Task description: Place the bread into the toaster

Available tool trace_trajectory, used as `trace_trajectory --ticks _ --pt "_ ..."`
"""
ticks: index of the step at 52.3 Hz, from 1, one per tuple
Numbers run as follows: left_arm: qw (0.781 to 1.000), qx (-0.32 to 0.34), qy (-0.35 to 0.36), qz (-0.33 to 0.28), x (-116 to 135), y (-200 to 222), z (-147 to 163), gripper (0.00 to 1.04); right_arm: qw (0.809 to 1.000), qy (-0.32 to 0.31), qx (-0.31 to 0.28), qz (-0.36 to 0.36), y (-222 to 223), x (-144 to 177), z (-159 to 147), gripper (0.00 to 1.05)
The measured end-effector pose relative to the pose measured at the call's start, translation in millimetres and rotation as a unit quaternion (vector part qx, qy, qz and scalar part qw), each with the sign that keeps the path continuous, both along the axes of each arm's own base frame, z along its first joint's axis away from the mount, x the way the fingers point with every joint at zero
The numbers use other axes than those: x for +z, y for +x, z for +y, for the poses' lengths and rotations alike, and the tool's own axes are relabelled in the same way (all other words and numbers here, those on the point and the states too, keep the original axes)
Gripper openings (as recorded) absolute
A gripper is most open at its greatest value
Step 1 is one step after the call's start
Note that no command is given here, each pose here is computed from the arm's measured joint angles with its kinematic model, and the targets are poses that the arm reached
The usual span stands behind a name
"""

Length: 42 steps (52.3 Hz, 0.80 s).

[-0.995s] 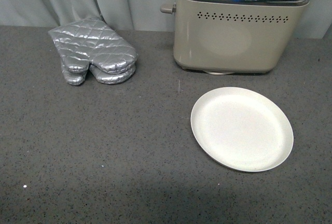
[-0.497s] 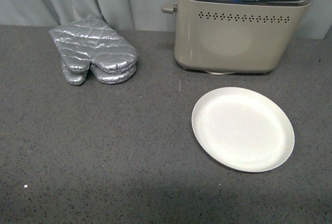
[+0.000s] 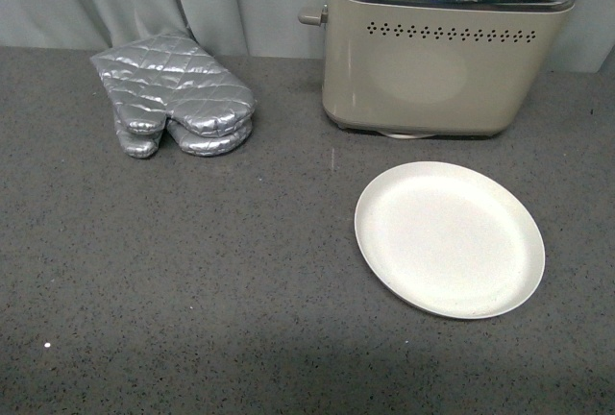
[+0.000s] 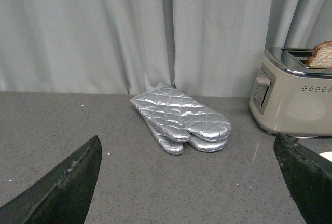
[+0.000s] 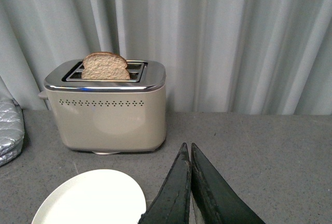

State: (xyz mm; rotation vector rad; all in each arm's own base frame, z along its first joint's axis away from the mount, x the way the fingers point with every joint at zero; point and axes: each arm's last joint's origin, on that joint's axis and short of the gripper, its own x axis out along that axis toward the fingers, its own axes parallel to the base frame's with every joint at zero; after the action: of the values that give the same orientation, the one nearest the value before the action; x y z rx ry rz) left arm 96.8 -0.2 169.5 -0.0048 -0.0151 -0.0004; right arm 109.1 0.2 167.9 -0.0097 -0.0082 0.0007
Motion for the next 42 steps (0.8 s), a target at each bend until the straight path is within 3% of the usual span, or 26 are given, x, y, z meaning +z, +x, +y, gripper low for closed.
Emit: trace_trajectory --ticks 18,25,36,42 --pt "1.000 0.000 0.000 0.000 0.0 0.0 0.0 0.98 1.000 0.000 0.000 0.003 -11.4 -2.8 -0.1 0.01" --pt "1.000 0.000 0.000 0.000 0.0 0.0 0.0 0.98 1.000 0.000 0.000 0.003 -11.4 -2.8 -0.1 0.28" --pt "1.000 0.000 0.000 0.000 0.0 0.0 0.0 0.98 1.000 0.000 0.000 0.003 -11.4 -2.8 -0.1 0.59" --pt "1.000 0.000 0.000 0.000 0.0 0.0 0.0 0.98 1.000 0.000 0.000 0.003 -11.4 -2.8 -0.1 0.88"
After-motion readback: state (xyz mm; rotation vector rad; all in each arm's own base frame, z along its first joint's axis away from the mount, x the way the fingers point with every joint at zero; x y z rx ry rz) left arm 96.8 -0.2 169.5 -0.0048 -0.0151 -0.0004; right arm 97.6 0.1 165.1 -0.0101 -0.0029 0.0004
